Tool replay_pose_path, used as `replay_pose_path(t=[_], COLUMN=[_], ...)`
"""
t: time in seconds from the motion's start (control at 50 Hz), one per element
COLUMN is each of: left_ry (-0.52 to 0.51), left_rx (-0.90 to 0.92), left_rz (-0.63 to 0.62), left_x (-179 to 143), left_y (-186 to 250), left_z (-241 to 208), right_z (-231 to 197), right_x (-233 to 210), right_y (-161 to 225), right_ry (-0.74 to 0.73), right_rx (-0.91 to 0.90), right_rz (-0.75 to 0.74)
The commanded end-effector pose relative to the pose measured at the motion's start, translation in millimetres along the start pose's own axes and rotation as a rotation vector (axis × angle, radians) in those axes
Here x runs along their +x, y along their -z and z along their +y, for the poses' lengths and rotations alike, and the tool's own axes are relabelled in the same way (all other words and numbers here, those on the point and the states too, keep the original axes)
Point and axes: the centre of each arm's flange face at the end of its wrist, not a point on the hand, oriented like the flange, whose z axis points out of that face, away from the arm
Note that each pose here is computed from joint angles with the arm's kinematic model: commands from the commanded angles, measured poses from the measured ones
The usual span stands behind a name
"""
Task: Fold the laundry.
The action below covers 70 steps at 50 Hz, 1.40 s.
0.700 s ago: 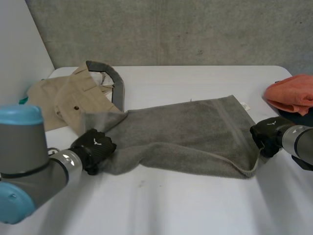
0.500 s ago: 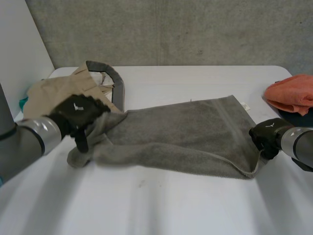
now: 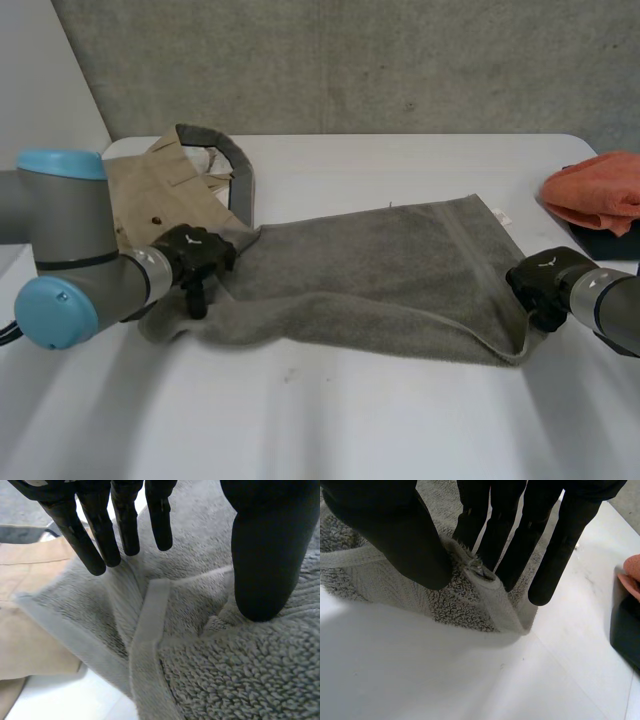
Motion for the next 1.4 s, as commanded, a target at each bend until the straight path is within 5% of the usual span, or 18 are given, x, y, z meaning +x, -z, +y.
replay_pose_path(t=[0.02,0.36,0.46,0.54,0.66,0.9,1.14,1.4], left_ry=[-0.081,-0.136,-0.122,0.01,0.113,0.116,0.113,0.044], left_rx=[-0.025,0.188,0.512,0.909,1.107,0.704,0.206,0.124], left_rz=[0.038,-0.15,-0.342,-0.552,-0.662,-0.516,-0.273,-0.238], left_x=[11.7,-10.6,-53.3,-95.3,-114.2,-87.9,8.9,16.2], left_y=[-2.3,7.3,34.8,94.0,129.6,51.7,-2.4,28.9], left_z=[6.8,-52.8,-144.8,-227.0,-255.5,-162.6,-15.0,-11.2], right_z=[-1.1,-45.3,-103.0,-160.5,-185.0,-140.7,-14.1,8.3], right_x=[-1.4,14.0,59.1,118.1,151.1,114.6,40.0,31.5], right_y=[0.3,4.0,4.3,30.7,77.3,42.6,-33.3,-27.0], right_ry=[0.023,0.063,-0.004,-0.237,-0.38,-0.327,-0.241,-0.182], right_rx=[0.006,0.172,0.416,0.779,1.022,0.761,0.22,0.15], right_rz=[0.0,0.094,0.305,0.562,0.656,0.408,0.153,0.112])
